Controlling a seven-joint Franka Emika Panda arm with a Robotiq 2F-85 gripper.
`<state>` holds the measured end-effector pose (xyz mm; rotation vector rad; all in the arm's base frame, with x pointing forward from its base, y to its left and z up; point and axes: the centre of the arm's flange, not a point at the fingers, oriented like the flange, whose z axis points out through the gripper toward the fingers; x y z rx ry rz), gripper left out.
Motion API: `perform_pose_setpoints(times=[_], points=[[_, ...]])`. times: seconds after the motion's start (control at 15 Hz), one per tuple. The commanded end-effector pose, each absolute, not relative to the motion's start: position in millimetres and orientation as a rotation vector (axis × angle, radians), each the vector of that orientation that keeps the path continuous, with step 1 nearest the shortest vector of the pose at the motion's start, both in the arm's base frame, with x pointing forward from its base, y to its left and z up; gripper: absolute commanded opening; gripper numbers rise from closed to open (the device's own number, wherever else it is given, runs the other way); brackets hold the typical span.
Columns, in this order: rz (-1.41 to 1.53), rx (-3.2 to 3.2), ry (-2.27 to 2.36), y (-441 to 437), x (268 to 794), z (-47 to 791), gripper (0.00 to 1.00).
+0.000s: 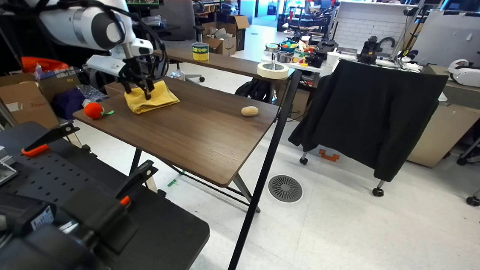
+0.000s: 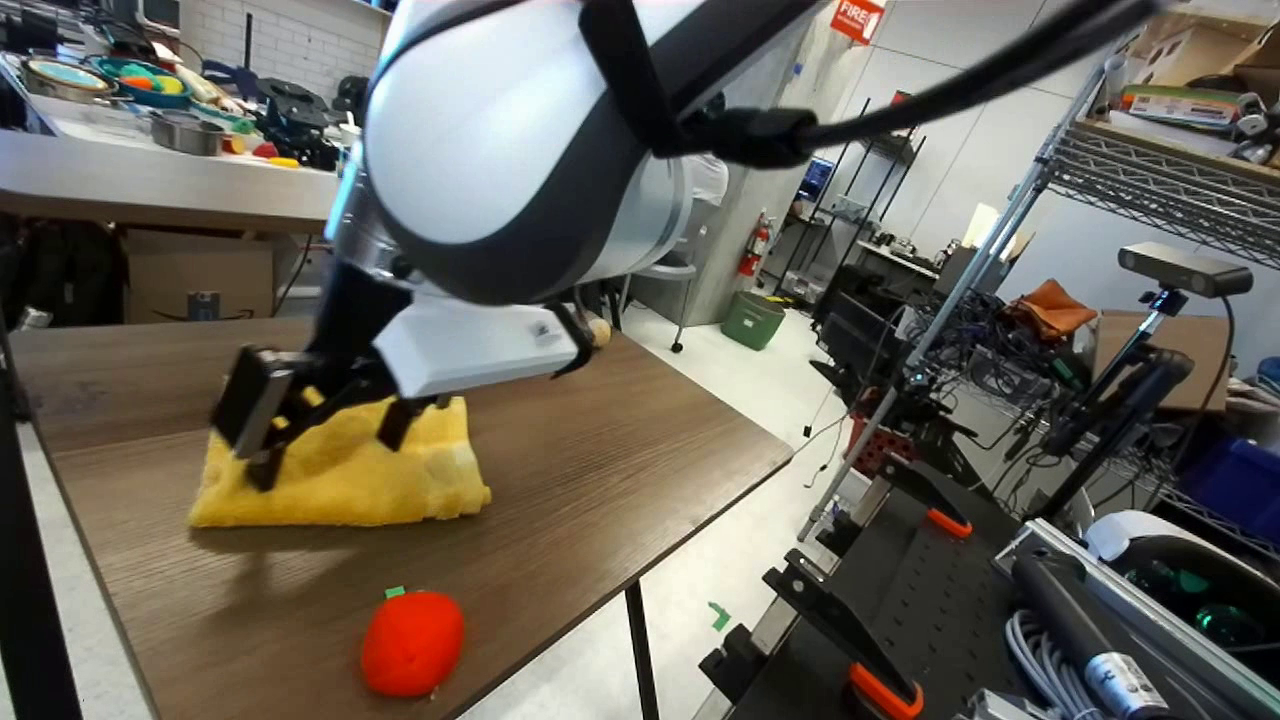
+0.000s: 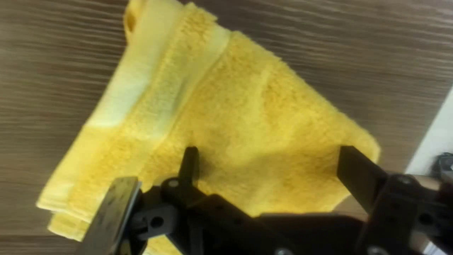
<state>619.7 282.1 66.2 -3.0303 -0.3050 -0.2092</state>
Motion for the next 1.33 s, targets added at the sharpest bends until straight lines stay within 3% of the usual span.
perform_pose_setpoints(times=[0.0,0.4,0.8,1.27], points=[[-0.483,-3.058,-0.389,328,595,75,1.0],[-0.642,-3.143,-0.295,324,622,77,1.0],[-0.418,-3.184,-0.295,286,638,57,1.0],[-0.443,-3.18,-0.271,284,628,59,1.0]])
